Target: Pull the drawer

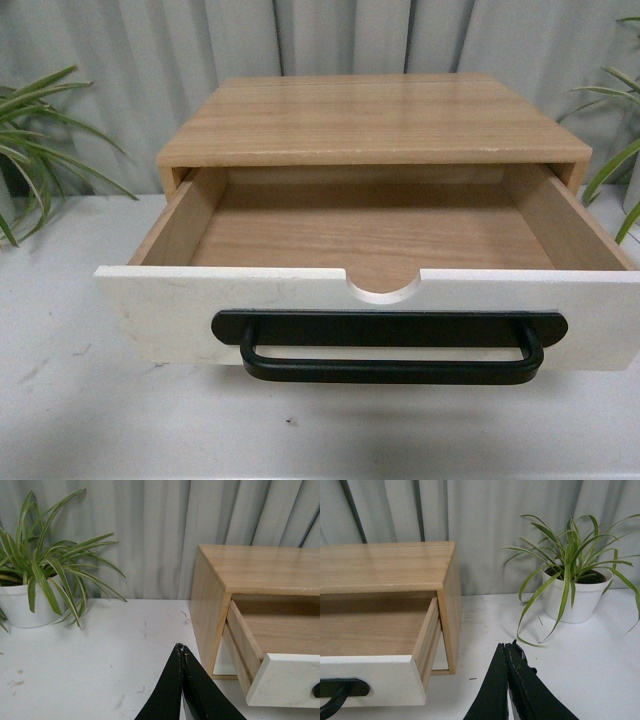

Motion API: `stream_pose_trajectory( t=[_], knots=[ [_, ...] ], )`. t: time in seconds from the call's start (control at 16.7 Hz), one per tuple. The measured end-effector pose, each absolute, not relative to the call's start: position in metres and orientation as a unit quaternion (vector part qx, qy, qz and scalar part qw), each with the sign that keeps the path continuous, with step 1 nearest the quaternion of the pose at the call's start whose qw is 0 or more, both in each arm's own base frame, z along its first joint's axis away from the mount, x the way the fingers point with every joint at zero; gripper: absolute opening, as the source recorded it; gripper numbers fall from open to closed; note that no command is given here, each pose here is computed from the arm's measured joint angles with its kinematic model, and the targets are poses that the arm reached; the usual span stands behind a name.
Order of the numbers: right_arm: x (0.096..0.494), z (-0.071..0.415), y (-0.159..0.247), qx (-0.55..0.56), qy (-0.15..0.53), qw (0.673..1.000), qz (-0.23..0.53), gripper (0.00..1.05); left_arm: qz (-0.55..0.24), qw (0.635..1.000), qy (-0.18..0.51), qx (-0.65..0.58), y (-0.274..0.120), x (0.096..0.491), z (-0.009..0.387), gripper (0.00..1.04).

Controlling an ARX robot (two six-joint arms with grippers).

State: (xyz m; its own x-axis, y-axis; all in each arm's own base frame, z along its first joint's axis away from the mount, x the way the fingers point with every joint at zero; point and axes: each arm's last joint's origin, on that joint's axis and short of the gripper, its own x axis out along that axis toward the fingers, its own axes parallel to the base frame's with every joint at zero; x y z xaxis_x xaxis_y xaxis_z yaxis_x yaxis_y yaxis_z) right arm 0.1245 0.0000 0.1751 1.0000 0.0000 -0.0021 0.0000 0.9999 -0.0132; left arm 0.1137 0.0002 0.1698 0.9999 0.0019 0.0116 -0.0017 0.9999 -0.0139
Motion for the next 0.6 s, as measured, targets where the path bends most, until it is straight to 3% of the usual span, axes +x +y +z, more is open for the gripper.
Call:
stream_pose_trajectory(
  t=[0.48, 0.6],
  knots=[
    [0.114, 0.17, 0.0, -0.007, -0.004, 1.0, 0.0, 0.02, 0.001, 1.0, 0.013, -0.007, 0.0, 0.103, 0.166, 0.02],
    [0.112, 0.17, 0.0, -0.006, -0.007, 1.0, 0.0, 0.02, 0.001, 1.0, -0.009, -0.007, 0.0, 0.097, 0.169, 0.02]
  ],
)
